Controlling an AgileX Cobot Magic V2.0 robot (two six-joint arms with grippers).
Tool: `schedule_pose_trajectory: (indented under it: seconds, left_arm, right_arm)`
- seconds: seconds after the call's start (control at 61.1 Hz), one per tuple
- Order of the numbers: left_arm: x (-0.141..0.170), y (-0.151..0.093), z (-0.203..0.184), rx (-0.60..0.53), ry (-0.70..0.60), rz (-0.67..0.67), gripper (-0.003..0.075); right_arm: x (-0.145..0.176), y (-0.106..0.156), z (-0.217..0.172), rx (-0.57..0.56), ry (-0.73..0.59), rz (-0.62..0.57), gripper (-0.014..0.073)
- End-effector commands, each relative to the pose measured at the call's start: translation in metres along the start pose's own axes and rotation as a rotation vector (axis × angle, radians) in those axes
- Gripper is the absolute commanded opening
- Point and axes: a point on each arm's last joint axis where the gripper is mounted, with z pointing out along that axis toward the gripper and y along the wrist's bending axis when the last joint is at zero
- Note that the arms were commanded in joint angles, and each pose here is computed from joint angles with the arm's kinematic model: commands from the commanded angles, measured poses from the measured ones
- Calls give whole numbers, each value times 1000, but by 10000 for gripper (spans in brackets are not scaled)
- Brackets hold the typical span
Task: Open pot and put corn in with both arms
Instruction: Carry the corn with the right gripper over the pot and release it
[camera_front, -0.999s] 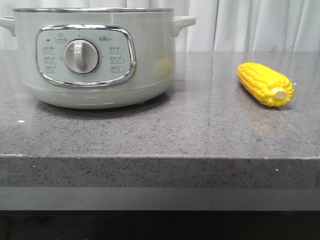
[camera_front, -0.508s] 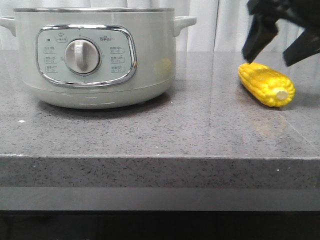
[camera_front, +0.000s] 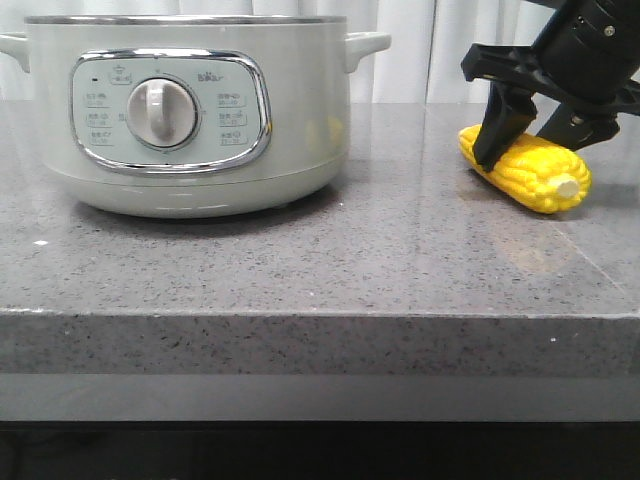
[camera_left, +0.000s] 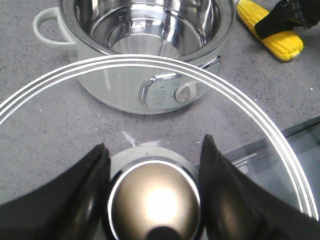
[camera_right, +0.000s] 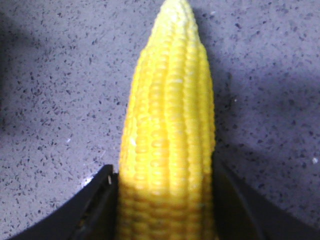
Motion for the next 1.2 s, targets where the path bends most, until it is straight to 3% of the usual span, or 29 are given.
schedule_pose_trajectory:
  seconds: [0.0,0.229,0.426,0.606,0.753,0.901,1.179]
  left_arm:
    - [-16,-2,-11,18,-157,-12,312]
    - [-16,-2,-11,18,-157,-12,312]
    - [-16,-2,-11,18,-157,-12,312]
    - [-16,-2,-11,18,-155,-12,312]
    - [-16,-2,-11,18,-155,-12,312]
    - [-16,-2,-11,18,-155,-12,312]
    - [-16,-2,-11,17,-155,-11,312]
  right_arm:
    - [-19,9,-33,-22,-141,-7,265]
    - [-47,31,-88,-63,-332,-74,265]
    - [-77,106,-123,-214,-467,-265,265]
    - [-83,172,-109,-346,-471,-371,265]
    - [-81,206,-79,-398,-427,-415,266]
    - [-73,216,-54,-404,-352,-434,282]
    - [-69,215,-47,-398,-298,-445,519]
